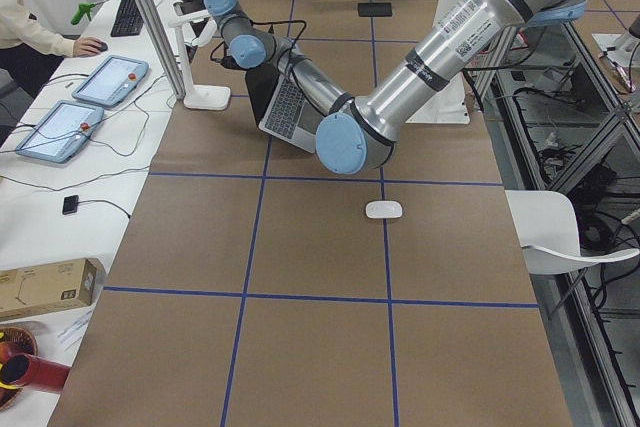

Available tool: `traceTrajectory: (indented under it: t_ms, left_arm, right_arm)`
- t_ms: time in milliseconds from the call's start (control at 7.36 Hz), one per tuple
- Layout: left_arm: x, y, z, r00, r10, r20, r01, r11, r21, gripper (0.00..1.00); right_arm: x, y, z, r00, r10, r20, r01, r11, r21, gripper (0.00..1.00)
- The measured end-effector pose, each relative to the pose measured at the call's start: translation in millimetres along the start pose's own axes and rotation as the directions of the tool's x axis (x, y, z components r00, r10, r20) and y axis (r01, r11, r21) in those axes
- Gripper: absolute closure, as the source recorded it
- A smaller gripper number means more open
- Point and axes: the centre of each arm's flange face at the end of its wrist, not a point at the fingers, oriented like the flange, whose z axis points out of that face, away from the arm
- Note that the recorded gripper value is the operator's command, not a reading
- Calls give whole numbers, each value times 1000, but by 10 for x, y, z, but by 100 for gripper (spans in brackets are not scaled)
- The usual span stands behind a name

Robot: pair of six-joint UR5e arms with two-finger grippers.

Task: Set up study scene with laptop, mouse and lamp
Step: 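Lower the laptop in front of the white lamp and open the left gripper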

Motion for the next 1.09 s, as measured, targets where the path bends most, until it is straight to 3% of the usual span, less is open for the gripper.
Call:
traceTrajectory:
  t_ms: [544,1087]
  left_arm:
    - [10,141,473,985,41,-165,-43,999,-5,100]
    - [11,67,774,941,100,-324,-99,995,17,100]
  right_arm:
    - [-3,-5,1,1000,-1,-1,1,1000,-1,0]
    - [-6,-10,-3,1000,0,0,0,1000,-1,0]
